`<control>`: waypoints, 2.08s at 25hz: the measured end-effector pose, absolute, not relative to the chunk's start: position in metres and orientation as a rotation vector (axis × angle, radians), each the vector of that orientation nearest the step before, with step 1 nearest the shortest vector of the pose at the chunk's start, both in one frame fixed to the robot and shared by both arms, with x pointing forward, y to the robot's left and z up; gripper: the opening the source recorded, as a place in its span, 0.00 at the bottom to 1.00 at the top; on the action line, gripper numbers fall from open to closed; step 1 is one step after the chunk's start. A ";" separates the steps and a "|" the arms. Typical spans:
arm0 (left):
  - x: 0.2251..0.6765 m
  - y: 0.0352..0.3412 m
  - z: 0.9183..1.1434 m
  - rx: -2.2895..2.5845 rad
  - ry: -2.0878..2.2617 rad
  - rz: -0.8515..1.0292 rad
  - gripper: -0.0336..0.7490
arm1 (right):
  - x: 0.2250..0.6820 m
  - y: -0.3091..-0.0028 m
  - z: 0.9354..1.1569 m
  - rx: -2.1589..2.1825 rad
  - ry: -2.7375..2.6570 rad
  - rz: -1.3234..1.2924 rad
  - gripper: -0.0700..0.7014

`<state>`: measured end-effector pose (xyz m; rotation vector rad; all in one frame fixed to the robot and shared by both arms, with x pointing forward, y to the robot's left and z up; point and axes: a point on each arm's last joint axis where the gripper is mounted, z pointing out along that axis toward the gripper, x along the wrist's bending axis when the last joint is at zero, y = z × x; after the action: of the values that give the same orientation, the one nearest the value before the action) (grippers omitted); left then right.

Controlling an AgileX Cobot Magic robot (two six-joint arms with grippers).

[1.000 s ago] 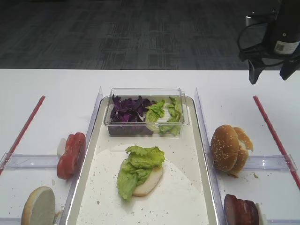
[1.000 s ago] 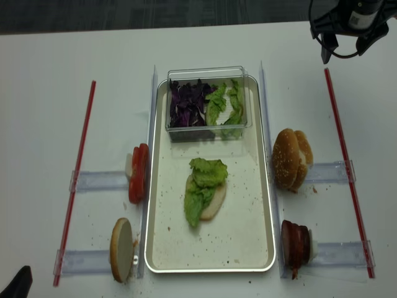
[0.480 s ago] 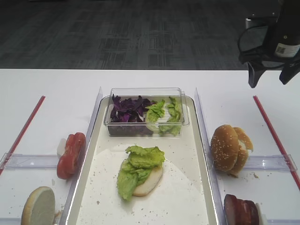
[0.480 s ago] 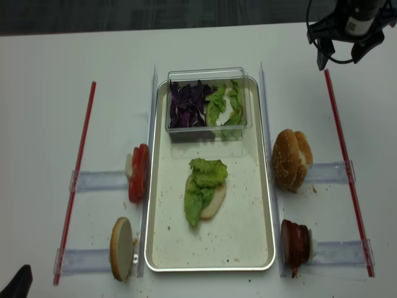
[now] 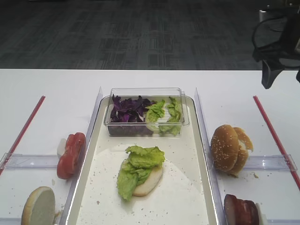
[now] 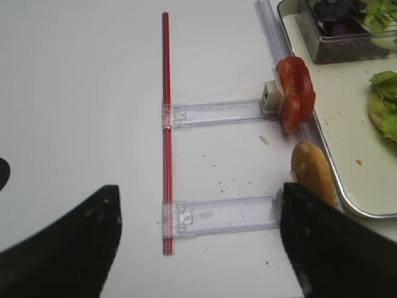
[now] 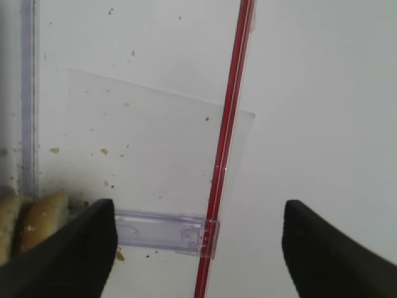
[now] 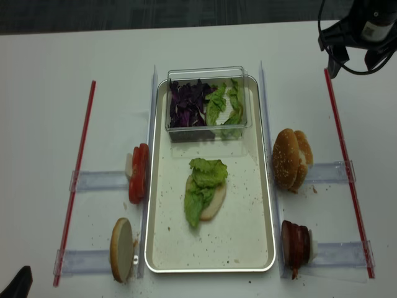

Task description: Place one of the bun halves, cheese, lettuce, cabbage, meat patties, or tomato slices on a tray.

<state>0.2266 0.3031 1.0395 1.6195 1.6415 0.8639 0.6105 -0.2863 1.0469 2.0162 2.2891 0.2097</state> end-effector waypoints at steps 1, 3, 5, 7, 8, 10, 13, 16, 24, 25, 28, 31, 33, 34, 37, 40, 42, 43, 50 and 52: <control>0.227 0.303 1.039 1.619 1.641 0.864 0.67 | 0.605 -0.286 1.049 2.016 2.289 0.210 0.83; 0.227 0.303 1.039 1.619 1.641 0.864 0.67 | 0.592 -0.287 1.058 2.010 2.283 0.221 0.83; 0.227 0.303 1.039 1.619 1.641 0.864 0.67 | 0.579 -0.287 1.063 2.007 2.280 0.225 0.83; 0.227 0.303 1.039 1.619 1.641 0.864 0.67 | 0.565 -0.288 1.069 2.003 2.266 0.225 0.83; 0.227 0.303 1.039 1.619 1.641 0.864 0.67 | 0.558 -0.289 1.070 2.003 2.265 0.217 0.83; 0.227 0.303 1.039 1.619 1.641 0.864 0.67 | 0.543 -0.290 1.075 1.996 2.252 0.218 0.83; 0.227 0.303 1.039 1.619 1.641 0.864 0.67 | 0.520 -0.291 1.079 1.982 2.231 0.238 0.83; 0.227 0.303 1.039 1.619 1.641 0.864 0.67 | 0.496 -0.292 1.084 1.965 2.200 0.274 0.83; 0.227 0.303 1.039 1.619 1.641 0.864 0.67 | 0.422 -0.293 1.089 1.908 2.104 0.396 0.83; 0.227 0.303 1.039 1.619 1.641 0.864 0.67 | 0.413 -0.294 1.089 1.897 2.088 0.417 0.83; 0.227 0.303 1.039 1.619 1.641 0.864 0.67 | 0.385 -0.294 1.087 1.882 2.046 0.464 0.83; 0.227 0.303 1.039 1.619 1.641 0.864 0.67 | 0.360 -0.296 1.083 1.864 1.995 0.502 0.83; 0.227 0.303 1.039 1.619 1.641 0.864 0.67 | 0.345 -0.296 1.082 1.856 1.957 0.541 0.83; 0.227 0.303 1.039 1.619 1.641 0.864 0.67 | 0.338 -0.296 1.081 1.849 1.937 0.562 0.83; 0.227 0.303 1.039 1.619 1.641 0.864 0.67 | 0.319 -0.297 1.078 1.831 1.888 0.614 0.83; 0.227 0.303 1.039 1.619 1.641 0.864 0.67 | 0.304 -0.298 1.071 1.819 1.851 0.644 0.83; 0.227 0.303 1.039 1.619 1.641 0.864 0.67 | 0.295 -0.298 1.066 1.804 1.834 0.662 0.83; 0.227 0.303 1.039 1.619 1.641 0.864 0.67 | 0.291 -0.298 1.064 1.803 1.816 0.674 0.83; 0.227 0.303 1.039 1.619 1.641 0.864 0.67 | 0.267 -0.301 1.044 1.798 1.710 0.729 0.83; 0.227 0.303 1.039 1.619 1.641 0.864 0.67 | 0.261 -0.302 1.041 1.778 1.693 0.748 0.83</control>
<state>0.2266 0.3031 1.0395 1.6195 1.6415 0.8639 0.2611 -0.3017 1.0405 1.7778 1.6927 0.7477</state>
